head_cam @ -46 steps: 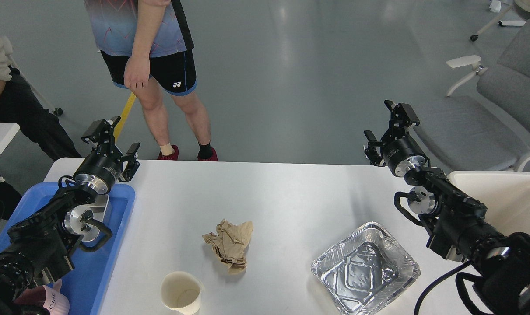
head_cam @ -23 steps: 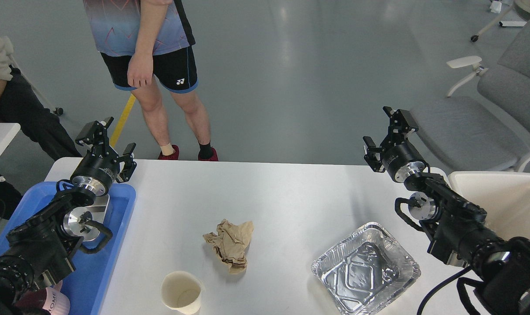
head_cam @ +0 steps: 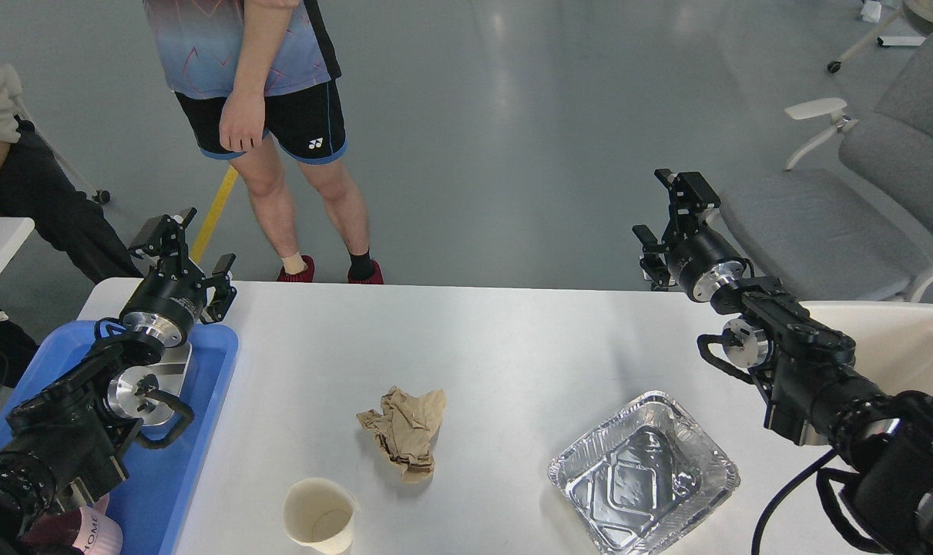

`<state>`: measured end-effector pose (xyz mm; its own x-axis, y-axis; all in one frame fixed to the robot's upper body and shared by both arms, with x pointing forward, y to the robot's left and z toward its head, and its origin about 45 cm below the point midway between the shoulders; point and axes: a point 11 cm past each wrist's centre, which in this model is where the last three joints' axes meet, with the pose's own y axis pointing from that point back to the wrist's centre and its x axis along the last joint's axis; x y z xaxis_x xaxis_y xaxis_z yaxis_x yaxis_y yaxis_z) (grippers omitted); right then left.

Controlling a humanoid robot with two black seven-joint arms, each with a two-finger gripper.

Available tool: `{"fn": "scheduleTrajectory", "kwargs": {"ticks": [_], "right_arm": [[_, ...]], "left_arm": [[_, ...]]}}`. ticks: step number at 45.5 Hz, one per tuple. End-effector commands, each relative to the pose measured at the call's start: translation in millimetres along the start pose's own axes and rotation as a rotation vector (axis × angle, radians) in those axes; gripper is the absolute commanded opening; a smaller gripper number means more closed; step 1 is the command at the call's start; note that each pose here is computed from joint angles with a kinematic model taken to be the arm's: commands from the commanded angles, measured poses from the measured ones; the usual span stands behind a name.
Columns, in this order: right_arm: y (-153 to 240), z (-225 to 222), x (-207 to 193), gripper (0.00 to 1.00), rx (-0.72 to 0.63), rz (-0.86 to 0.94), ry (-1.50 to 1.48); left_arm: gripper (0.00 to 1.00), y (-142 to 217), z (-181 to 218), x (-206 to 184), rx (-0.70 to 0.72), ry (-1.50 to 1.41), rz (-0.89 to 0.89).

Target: Tidy desktop

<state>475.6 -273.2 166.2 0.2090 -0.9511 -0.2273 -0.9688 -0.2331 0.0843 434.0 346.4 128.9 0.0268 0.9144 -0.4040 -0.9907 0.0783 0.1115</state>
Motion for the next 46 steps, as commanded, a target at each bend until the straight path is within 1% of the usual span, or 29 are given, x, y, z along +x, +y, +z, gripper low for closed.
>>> {"fn": "scheduleTrajectory", "kwargs": {"ticks": [1, 6, 13, 18, 22, 24, 29, 35, 40, 46], "right_arm": [[14.1, -4.8, 32.8, 1.00, -0.026, 0.021, 0.080], [25.4, -7.5, 53.6, 1.00, -0.052, 0.025, 0.133], [44.2, -17.1, 82.8, 1.00, -0.106, -0.023, 0.208], [63.3, -36.2, 113.1, 1.00, -0.116, -0.022, 0.273], [81.6, -61.3, 134.4, 1.00, -0.120, -0.037, 0.325], [94.9, -73.2, 146.1, 1.00, -0.128, -0.037, 0.352], [131.2, -95.9, 159.8, 1.00, -0.154, -0.074, 0.408], [189.9, -128.4, 177.6, 1.00, -0.214, -0.083, 0.489], [242.8, -164.4, 193.5, 1.00, -0.267, -0.038, 0.558], [286.6, -206.1, 196.3, 1.00, -0.287, -0.016, 0.614]], "left_arm": [[0.89, 0.4, 2.6, 2.2, -0.004, -0.001, 0.000], [0.89, 0.5, 2.9, 2.6, -0.003, -0.003, -0.001], [0.89, 0.5, 2.7, 2.4, -0.002, -0.003, -0.003], [0.89, 0.7, 2.9, 2.6, 0.000, -0.005, -0.006], [0.89, 0.8, 2.6, 2.5, 0.001, -0.006, -0.006], [0.89, 1.4, 2.6, 3.6, 0.001, -0.006, -0.005], [0.89, 2.3, 1.2, 4.0, 0.004, -0.007, -0.007], [0.89, 5.1, -2.3, 6.6, 0.011, -0.008, 0.000], [0.89, 5.6, -3.4, 6.9, 0.015, -0.010, 0.000], [0.89, 6.9, -5.9, 7.4, 0.019, -0.011, 0.000]]}}
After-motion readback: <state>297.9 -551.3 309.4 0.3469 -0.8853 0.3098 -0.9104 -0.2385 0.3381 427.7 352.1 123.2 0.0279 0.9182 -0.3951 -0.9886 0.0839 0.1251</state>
